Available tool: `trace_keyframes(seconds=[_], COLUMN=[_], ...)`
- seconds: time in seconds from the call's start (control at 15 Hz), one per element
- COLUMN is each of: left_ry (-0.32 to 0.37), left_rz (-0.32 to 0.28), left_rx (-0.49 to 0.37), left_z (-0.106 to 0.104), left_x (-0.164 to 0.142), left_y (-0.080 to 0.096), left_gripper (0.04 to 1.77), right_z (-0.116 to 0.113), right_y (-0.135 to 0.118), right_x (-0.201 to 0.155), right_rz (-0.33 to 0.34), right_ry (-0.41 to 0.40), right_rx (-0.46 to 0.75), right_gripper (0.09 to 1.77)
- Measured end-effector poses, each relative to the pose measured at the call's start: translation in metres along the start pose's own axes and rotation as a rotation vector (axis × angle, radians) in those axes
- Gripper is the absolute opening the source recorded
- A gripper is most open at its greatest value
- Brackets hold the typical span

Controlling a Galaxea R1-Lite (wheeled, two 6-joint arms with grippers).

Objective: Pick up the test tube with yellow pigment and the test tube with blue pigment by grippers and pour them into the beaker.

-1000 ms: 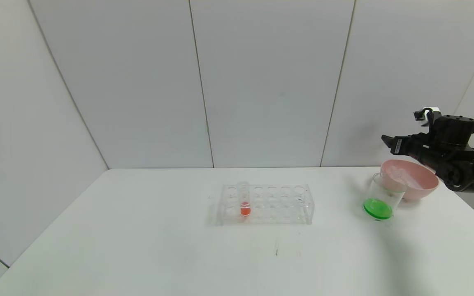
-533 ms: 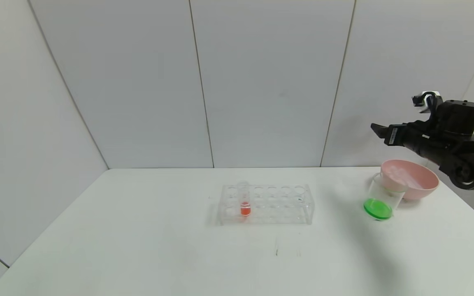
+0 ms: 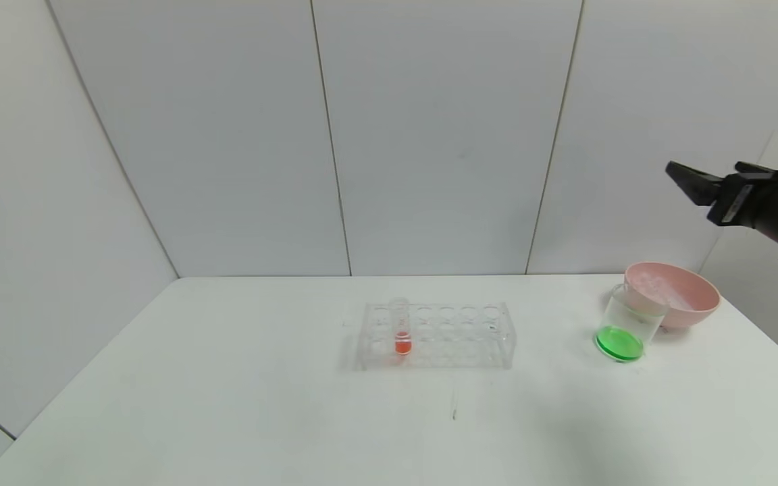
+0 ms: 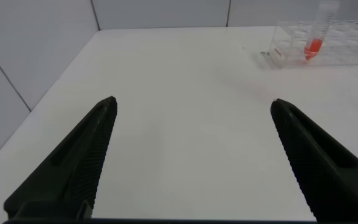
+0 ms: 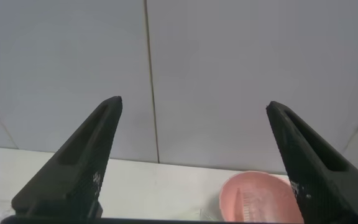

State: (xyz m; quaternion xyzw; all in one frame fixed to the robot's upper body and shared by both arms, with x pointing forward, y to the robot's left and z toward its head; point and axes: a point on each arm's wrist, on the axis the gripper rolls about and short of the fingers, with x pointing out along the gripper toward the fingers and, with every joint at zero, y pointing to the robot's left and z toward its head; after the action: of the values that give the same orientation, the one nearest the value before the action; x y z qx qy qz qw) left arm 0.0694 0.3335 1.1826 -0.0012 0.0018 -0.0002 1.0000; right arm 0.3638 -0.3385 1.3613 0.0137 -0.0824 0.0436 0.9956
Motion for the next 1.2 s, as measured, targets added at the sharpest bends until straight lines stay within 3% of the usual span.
trace_keyframes(seconds=[0.33, 0.53, 0.93, 1.2], left_ry=[0.000, 0.000, 0.000, 0.000], left_rz=[0.000, 0.000, 0.000, 0.000], left_rx=[0.000, 0.000, 0.000, 0.000], left_z=[0.000, 0.000, 0.000, 0.000], left_x=[0.000, 0.000, 0.000, 0.000], left_y=[0.000, 0.000, 0.000, 0.000], left_gripper=[1.76, 1.76, 1.76, 1.76], right_z=[0.044, 0.054, 0.036, 0.007], right_y=[0.014, 0.023, 0.035, 0.037], right_x=[-0.122, -0.192, -0.305, -0.345], right_rz=[0.069, 0.111, 0.148, 0.123], right_ry=[-0.195, -0.254, -0.359, -0.429], right_rx=[-0.029, -0.043, -0.078, -0.150], right_gripper=[1.68, 1.69, 1.70, 1.70])
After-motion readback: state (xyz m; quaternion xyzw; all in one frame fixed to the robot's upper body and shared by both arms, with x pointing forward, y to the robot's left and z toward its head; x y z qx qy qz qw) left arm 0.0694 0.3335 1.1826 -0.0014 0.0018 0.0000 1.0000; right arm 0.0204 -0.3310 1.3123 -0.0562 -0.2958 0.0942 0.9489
